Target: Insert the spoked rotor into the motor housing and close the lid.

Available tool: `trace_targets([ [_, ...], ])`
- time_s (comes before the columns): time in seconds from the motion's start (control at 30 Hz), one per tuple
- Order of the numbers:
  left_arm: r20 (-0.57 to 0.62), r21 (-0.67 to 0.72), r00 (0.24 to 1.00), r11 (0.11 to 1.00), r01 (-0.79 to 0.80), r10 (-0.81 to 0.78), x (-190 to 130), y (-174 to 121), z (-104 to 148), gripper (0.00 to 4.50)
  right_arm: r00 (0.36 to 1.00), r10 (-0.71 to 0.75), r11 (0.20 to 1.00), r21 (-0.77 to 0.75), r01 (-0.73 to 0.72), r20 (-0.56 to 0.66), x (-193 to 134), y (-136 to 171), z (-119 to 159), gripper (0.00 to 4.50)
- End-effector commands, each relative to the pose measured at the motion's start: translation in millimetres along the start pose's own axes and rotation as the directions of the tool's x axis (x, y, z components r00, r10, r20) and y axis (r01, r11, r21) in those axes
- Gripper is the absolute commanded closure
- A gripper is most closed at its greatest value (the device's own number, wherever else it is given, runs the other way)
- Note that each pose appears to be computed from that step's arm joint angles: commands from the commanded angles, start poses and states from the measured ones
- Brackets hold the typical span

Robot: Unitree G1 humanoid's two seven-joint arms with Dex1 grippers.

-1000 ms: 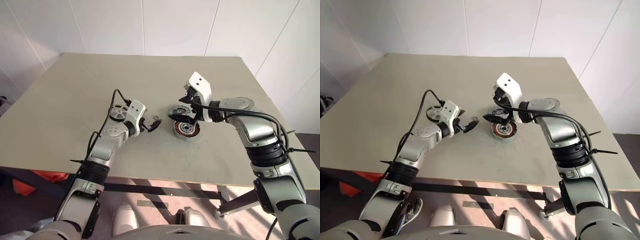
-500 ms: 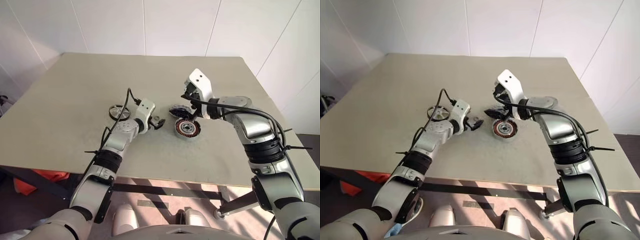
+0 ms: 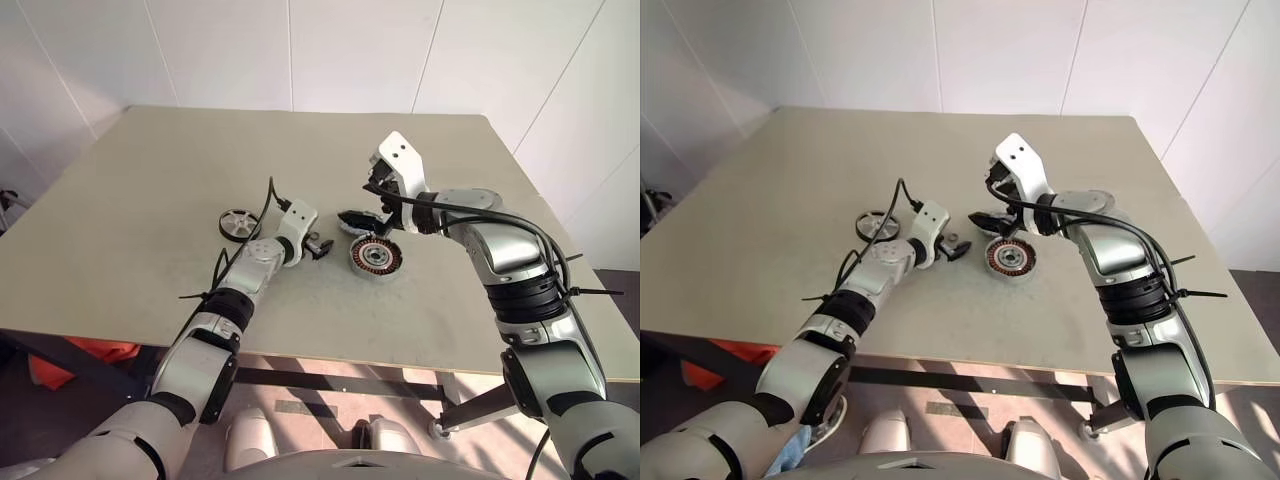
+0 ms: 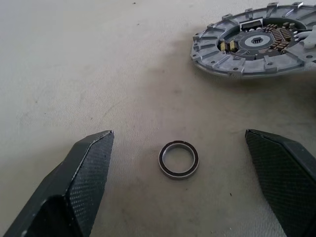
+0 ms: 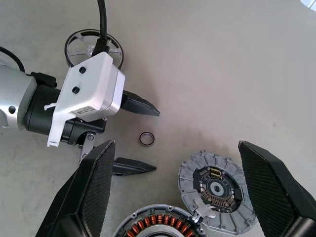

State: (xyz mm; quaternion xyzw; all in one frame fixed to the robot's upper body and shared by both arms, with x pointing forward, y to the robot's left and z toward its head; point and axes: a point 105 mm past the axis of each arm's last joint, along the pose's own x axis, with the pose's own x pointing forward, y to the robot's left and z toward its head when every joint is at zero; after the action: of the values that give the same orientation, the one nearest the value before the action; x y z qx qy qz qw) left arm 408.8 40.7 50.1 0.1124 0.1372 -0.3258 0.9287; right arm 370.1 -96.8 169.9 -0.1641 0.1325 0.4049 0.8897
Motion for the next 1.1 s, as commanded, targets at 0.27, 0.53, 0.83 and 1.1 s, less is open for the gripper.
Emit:
trace_targets([
  [0.27, -0.015, -0.071, 0.999, 0.996, 0.046, -0.047, 2.1, -7.0, -4.6, 1.95, 0.996, -0.046, 0.999, -0.019, 0.048, 0.074, -6.7, -8.8, 20.5, 0.0],
  [0.53, -0.019, -0.136, 1.0, 0.991, 0.015, -0.018, -1.8, -0.9, -9.0, 1.95, 0.996, -0.056, 0.998, -0.016, 0.057, 0.07, -4.8, -11.6, 19.5, 0.0],
  [0.83, -0.034, -0.125, 0.999, 0.992, -0.004, 0.0, -3.8, 3.4, -10.3, 3.51, 0.994, -0.081, 0.996, -0.015, 0.082, 0.069, -3.4, -15.7, 19.6, 0.0],
  [1.1, 0.036, -0.132, 0.999, 0.991, 0.031, -0.027, -2.8, -0.8, 6.7, 3.51, 0.994, -0.09, 0.996, -0.024, 0.092, 0.065, -2.5, -15.7, 17.5, 0.0],
])
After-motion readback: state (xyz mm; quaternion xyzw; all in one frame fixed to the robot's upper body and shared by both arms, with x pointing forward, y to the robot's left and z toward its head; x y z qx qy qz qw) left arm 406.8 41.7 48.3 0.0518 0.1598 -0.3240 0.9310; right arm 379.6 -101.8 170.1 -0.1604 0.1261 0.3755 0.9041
